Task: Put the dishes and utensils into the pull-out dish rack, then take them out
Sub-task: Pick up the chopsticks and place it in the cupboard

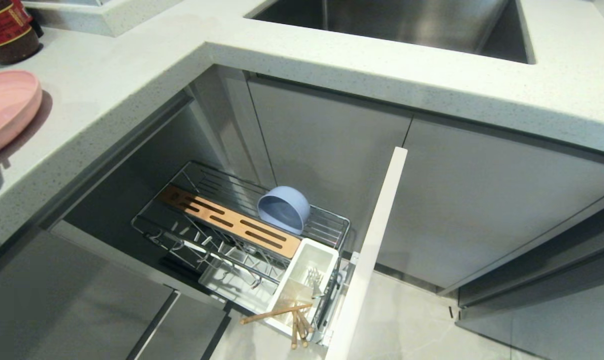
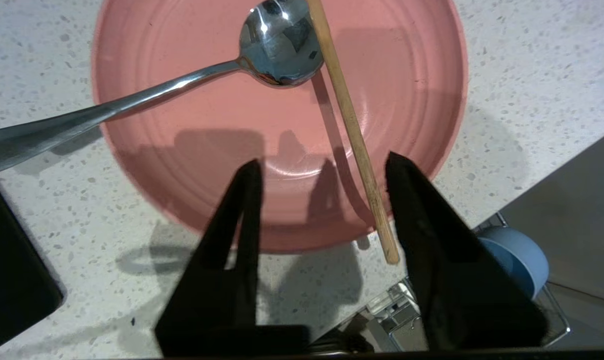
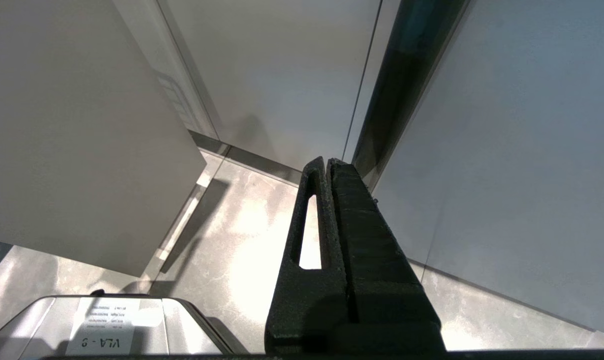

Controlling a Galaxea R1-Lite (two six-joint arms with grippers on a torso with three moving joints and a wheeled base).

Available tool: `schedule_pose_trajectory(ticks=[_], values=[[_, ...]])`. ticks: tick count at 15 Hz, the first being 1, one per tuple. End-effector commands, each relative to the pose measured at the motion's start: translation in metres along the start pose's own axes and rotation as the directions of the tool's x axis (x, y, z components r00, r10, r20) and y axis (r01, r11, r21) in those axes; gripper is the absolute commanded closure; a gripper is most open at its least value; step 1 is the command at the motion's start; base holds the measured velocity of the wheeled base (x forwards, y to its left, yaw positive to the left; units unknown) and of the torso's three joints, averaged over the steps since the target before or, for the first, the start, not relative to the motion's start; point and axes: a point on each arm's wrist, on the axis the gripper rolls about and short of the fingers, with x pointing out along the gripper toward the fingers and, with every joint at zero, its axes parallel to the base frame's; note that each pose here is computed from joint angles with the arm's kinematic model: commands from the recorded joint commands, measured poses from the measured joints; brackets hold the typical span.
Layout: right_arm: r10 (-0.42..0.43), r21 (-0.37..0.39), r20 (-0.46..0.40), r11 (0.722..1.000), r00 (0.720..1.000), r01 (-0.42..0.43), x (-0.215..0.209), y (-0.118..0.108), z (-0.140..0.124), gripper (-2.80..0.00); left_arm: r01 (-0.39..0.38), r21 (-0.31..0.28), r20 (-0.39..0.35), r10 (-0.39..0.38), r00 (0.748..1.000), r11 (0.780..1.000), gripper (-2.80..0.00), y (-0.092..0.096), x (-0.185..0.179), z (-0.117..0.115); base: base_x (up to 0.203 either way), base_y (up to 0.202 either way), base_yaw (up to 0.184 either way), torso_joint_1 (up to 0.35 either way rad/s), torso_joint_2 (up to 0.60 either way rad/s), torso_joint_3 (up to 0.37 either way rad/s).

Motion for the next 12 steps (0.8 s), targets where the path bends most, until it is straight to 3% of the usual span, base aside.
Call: schedule_pose_trajectory(ticks=[1, 12], values=[[0.0, 0.0, 0.0, 1.0, 1.0, 0.0, 0.0, 0.0, 0.0, 0.0, -0.017, 0.014, -0.032, 0.018, 0.999, 1.0, -2.8, -0.006, 0.012, -0.001, 0.0, 0.0, 0.0, 0.0, 0.0, 0.0], [-0.001, 0.0, 0.0, 1.0, 1.0, 0.001, 0.0, 0.0, 0.0, 0.0, -0.044, 0.028, -0.081, 0.046, 0.996, 0.999, -2.8, -0.017, 0.037, -0.004, 0.0, 0.0, 0.0, 0.0, 0.0, 0.0]])
